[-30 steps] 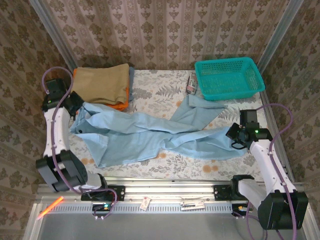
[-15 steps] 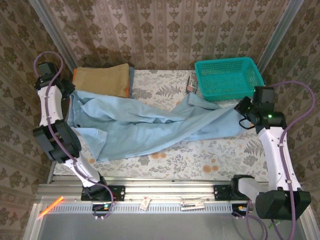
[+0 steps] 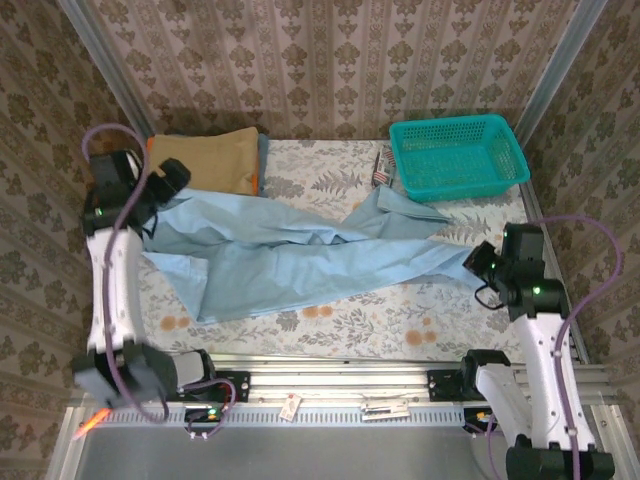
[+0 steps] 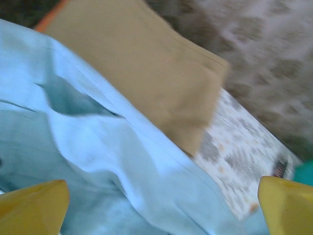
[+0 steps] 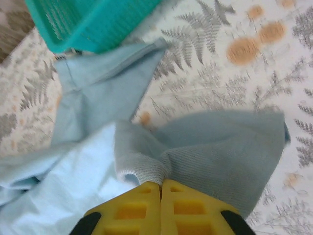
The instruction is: Fold and stack the trousers
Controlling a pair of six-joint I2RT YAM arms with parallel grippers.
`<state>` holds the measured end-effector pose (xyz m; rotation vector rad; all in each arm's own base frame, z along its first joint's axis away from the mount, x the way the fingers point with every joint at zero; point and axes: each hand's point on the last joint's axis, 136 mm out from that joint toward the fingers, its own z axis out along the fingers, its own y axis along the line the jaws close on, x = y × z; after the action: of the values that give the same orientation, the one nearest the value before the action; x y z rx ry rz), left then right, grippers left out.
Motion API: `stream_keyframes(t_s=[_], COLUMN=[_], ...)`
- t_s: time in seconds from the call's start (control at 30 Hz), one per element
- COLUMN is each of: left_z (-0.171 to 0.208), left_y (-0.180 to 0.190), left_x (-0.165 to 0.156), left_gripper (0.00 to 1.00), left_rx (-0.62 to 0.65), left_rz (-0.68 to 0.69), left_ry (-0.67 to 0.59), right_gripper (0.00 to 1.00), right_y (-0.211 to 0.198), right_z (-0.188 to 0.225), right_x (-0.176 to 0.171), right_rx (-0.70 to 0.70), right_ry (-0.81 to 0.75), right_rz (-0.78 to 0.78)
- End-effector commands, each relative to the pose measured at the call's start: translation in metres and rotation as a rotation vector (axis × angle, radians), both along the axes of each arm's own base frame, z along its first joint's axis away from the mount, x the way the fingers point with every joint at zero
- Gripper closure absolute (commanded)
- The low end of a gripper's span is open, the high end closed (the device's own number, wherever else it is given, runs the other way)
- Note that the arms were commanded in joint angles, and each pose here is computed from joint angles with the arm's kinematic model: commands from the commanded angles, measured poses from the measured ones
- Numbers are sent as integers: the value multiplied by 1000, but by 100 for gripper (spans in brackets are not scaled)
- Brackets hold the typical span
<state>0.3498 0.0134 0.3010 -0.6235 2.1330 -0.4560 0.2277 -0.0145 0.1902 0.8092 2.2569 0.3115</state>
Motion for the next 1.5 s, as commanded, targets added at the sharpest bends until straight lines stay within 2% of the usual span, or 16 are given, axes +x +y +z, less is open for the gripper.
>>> stream_keyframes(t_s=[0.0, 0.07, 0.17, 0.23, 0.43, 0.63, 0.77, 0.87, 0.97, 1.07, 1.17, 1.23, 1.33, 1.37, 1.47], left_z=[-41, -54, -83, -104, -156, -223, -244, -248, -256, -274, -288, -294, -296, -295, -278], left_y=[-30, -49, -73, -90, -127, -144, -131, -112, -105, -98, -98, -94, -87, -85, -80], left_x=[-31, -56, -92, -112, -155, -177, -175, -173, -173, -177, -178, -178, -179, -180, -178], left_gripper=[2, 4, 7, 9, 9, 12, 15, 25, 37, 47, 53, 63, 88, 100, 100], left_rx=[-32, -27, -47, -67, 13, 103, 167, 243, 277, 271, 209, 183, 172, 173, 175], left_rz=[-52, -103, -153, -190, -284, -257, -175, -117, -115, -98, -91, -81, -71, -75, -72], left_ry=[63, 67, 106, 132, 248, 388, 408, 412, 420, 456, 461, 458, 453, 456, 434], right_gripper=[84, 77, 47, 38, 33, 36, 36, 33, 29, 26, 24, 24, 24, 23, 23], right_y=[12, 21, 33, 34, 46, 59, 63, 67, 75, 83, 96, 105, 106, 104, 100], right_z=[-21, -40, -46, -41, -18, 0, 15, 21, 23, 24, 12, 1, -14, -19, -30], right_x=[-23, -36, -41, -37, -20, -17, -17, -14, -8, 0, 11, 19, 28, 31, 36], right_rx=[47, 82, 100, 65, 56, -39, -96, -99, -88, -83, -50, -28, -52, -65, -72], right_ry=[55, 101, 130, 133, 84, 51, 30, 25, 26, 32, 57, 78, 113, 123, 156], right_rz=[27, 51, 85, 91, 124, 186, 220, 246, 278, 306, 342, 364, 359, 352, 341])
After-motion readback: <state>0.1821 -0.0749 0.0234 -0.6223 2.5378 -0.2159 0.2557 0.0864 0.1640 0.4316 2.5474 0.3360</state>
